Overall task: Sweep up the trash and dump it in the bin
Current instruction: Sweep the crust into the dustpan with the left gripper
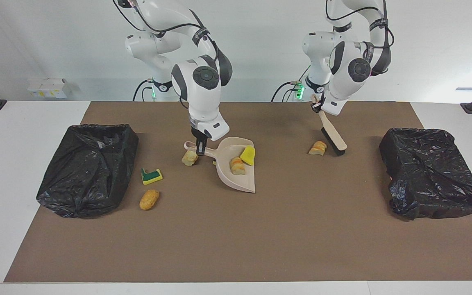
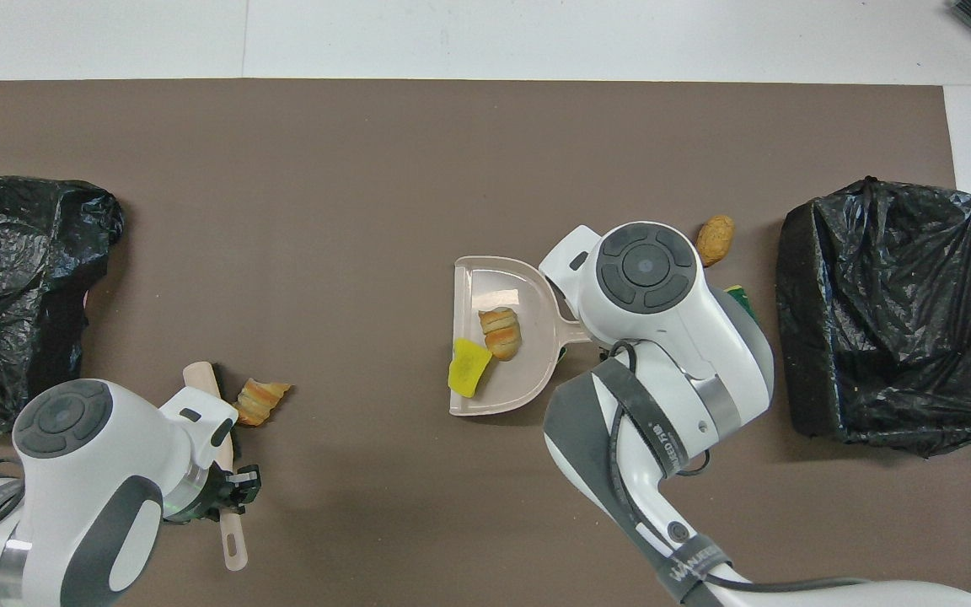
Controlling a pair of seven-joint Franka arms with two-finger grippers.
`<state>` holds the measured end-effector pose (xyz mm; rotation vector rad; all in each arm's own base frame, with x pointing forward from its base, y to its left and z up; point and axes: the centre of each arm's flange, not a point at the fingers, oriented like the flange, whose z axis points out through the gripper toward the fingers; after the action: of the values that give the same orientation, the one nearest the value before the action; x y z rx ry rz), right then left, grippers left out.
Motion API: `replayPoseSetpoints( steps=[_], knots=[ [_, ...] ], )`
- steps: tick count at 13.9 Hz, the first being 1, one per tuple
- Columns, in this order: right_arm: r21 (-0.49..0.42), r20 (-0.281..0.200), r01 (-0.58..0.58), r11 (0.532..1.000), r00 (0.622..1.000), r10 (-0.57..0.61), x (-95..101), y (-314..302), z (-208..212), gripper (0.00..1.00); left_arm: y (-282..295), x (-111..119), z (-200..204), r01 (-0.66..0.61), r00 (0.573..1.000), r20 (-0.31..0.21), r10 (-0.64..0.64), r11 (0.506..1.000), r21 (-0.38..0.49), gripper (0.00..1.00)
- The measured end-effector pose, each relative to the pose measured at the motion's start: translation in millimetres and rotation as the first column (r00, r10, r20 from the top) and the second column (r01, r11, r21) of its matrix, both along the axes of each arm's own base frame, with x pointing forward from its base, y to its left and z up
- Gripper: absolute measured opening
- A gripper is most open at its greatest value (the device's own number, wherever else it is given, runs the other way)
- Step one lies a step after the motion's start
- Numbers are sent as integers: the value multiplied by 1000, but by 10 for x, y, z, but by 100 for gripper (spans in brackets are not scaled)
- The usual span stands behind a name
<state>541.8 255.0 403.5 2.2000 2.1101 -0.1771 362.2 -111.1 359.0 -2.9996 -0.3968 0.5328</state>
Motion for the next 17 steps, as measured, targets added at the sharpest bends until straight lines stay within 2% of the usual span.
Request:
replayPoseSetpoints(
  steps=[6,9,12,17],
  knots=[
    [-3,-5,3,1000,1000,-3,-10,-10,-28,31,-343,164,-263,62,993,99,-59,998,-28,26],
    [-4,-7,4,1000,1000,-4,-14,-15,-38,31,-607,215,-394,68,992,115,-59,995,-76,26],
    [-3,-5,4,1000,1000,-4,-15,-19,-45,31,-1083,210,-346,108,988,122,-92,985,-136,26],
    [0,-1,5,1000,1000,-5,-18,-29,-54,31,-1843,-2,-194,157,985,111,-134,957,-243,26]
  ],
)
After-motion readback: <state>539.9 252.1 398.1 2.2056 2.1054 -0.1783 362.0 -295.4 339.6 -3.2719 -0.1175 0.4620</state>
